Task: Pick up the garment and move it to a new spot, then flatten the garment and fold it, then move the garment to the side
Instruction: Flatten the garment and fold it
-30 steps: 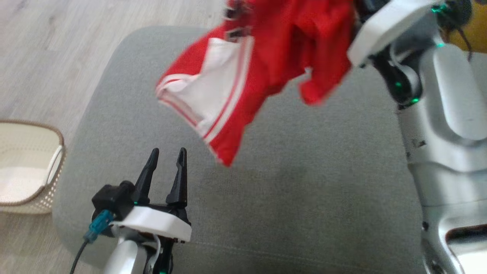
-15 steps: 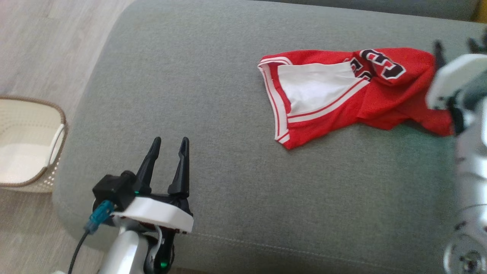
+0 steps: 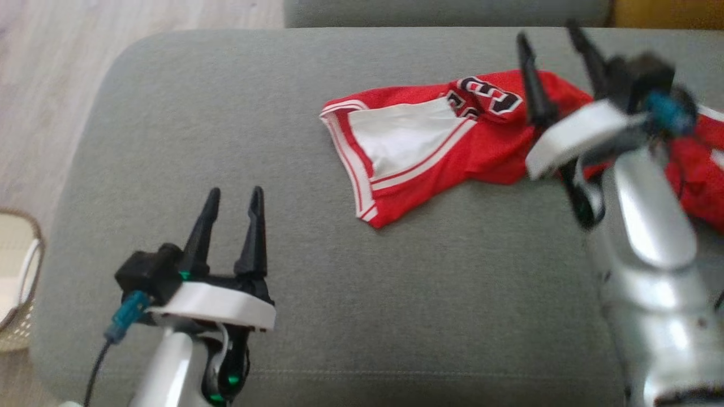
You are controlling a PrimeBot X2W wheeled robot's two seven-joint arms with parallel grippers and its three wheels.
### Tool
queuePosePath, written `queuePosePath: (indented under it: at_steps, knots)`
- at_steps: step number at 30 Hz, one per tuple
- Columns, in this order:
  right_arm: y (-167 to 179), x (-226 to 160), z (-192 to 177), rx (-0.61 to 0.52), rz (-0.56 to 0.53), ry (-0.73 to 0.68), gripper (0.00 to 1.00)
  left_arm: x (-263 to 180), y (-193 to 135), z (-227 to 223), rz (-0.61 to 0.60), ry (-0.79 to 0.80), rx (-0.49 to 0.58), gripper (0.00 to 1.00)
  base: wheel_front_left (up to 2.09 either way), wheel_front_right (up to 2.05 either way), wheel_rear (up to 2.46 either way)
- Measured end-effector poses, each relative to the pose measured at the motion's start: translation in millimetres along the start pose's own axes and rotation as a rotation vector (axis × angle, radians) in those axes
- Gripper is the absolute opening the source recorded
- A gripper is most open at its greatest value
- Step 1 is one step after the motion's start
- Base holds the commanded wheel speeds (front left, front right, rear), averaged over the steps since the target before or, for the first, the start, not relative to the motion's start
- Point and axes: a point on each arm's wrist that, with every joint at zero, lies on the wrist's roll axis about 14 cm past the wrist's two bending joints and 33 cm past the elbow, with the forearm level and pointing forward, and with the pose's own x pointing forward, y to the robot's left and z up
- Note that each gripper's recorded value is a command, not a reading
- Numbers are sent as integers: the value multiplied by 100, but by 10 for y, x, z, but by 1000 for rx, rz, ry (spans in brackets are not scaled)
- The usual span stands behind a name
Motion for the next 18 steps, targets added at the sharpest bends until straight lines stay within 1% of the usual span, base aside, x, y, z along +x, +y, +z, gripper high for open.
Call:
queuePosePath:
  at_steps: [3,7,12,14,18]
  knots:
    - [21,-301,-45,79,-7,-21,100,87,-61,57,-10,-22,-30,100,0,0,0]
    - [-62,-698,-121,99,-49,-25,100,161,-158,-2,-37,-10,-40,100,0,0,0]
    - [-213,-1128,-326,120,-127,34,100,232,-237,-112,-61,17,-51,100,0,0,0]
    - [-304,-1220,-329,129,-160,37,100,261,-266,-173,-71,32,-48,100,0,0,0]
    - [-390,-1237,-232,122,-182,14,100,338,-306,-315,-84,70,-48,100,0,0,0]
